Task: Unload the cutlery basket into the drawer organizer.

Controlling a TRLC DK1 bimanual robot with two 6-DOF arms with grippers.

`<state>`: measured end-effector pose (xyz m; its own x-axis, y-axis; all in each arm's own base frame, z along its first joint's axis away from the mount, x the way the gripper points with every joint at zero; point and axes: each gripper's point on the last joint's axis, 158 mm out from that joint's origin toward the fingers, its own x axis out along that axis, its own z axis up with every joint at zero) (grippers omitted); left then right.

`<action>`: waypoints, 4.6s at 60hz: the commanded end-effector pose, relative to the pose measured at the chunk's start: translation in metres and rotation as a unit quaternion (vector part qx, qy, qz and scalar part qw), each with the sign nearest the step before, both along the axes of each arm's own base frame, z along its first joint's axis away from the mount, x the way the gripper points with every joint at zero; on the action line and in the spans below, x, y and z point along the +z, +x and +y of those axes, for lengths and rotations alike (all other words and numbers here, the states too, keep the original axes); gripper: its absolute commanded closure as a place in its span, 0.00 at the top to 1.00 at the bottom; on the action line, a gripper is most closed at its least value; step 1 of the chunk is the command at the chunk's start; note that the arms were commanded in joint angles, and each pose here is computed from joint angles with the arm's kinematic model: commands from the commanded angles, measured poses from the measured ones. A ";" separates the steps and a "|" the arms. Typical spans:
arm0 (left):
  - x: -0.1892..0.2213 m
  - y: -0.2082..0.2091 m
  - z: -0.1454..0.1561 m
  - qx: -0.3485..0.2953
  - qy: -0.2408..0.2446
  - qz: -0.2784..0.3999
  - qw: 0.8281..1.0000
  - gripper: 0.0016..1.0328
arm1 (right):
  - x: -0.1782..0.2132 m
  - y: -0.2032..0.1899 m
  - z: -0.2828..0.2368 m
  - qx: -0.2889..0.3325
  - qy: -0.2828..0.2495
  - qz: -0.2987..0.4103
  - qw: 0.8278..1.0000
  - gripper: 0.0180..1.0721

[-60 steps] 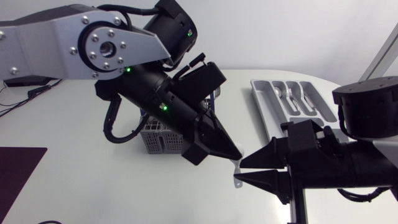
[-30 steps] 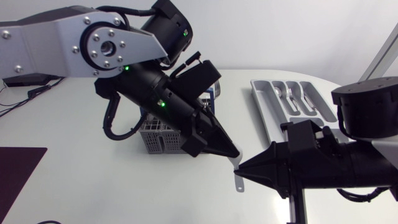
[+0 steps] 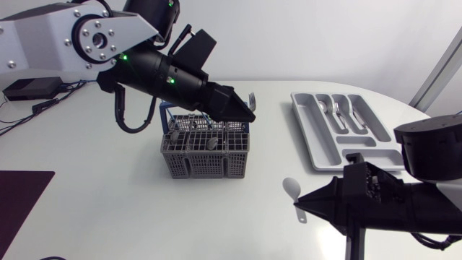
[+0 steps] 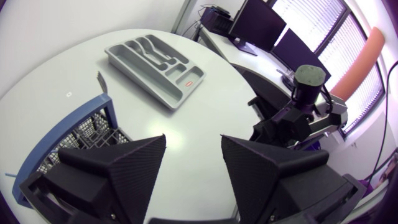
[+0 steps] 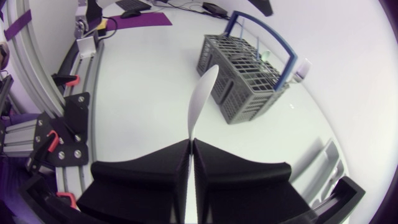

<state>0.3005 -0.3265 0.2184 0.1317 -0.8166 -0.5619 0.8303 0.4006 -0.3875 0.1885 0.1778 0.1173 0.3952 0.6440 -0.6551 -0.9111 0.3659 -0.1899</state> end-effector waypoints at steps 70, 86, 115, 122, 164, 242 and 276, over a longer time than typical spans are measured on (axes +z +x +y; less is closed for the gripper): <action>-0.052 0.007 0.058 0.092 0.166 -0.004 0.982 0.62 | -0.061 0.184 -0.257 -0.164 -0.253 -0.240 0.923 0.06; -0.051 0.005 0.064 0.095 0.169 -0.004 0.981 0.62 | -0.097 0.199 -0.286 -0.150 -0.338 -0.249 0.895 0.06; -0.055 0.003 0.088 0.111 0.177 -0.003 0.978 0.62 | -0.096 0.198 -0.291 -0.151 -0.392 -0.258 0.870 0.78; -0.054 0.002 0.093 0.116 0.176 -0.004 0.977 0.62 | -0.081 0.197 -0.286 -0.162 -0.386 -0.268 0.868 0.82; -0.061 -0.016 0.155 0.169 0.191 -0.017 0.967 0.62 | 0.008 0.135 -0.066 -0.189 -0.127 -0.036 0.973 0.86; -0.084 -0.003 0.148 0.132 0.064 -0.153 0.977 0.62 | 0.004 0.124 0.142 -0.184 0.066 0.356 0.914 0.85; -0.108 0.006 0.130 0.041 0.046 -0.183 0.981 0.62 | -0.003 0.134 0.153 -0.211 0.100 0.362 0.902 0.75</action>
